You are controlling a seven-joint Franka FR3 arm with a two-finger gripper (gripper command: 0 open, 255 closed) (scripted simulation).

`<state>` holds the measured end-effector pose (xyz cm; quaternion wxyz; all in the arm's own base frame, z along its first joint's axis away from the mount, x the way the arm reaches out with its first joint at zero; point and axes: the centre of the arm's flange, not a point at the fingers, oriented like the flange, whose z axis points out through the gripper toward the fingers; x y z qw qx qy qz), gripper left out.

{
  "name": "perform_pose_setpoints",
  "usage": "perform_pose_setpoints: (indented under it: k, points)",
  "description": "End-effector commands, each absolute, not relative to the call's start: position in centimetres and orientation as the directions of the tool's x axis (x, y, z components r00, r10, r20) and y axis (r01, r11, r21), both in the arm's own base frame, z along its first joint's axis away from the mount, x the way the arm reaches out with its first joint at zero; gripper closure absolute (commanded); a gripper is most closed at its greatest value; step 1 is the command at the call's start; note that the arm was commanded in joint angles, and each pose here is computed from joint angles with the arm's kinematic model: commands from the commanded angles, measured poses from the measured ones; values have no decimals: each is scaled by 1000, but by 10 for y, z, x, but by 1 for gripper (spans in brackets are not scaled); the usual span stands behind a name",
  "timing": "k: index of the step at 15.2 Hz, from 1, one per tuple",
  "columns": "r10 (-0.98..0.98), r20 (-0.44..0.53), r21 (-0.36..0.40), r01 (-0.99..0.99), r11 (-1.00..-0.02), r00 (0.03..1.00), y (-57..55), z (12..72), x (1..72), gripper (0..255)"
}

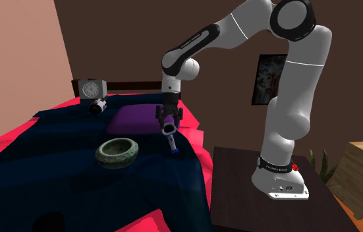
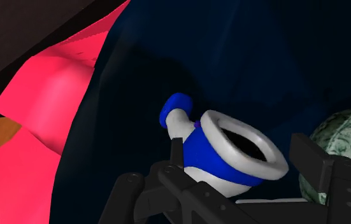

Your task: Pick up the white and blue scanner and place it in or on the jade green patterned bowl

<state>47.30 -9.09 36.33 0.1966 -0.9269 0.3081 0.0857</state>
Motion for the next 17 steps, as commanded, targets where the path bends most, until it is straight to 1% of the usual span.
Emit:
perform_pose_setpoints:
  k: [1,17]
  points:
    - [-537,-280,-312,-605,-733,795,-91,373,473,255]
    - [-537,-280,-312,-605,-733,795,-91,457,473,255]
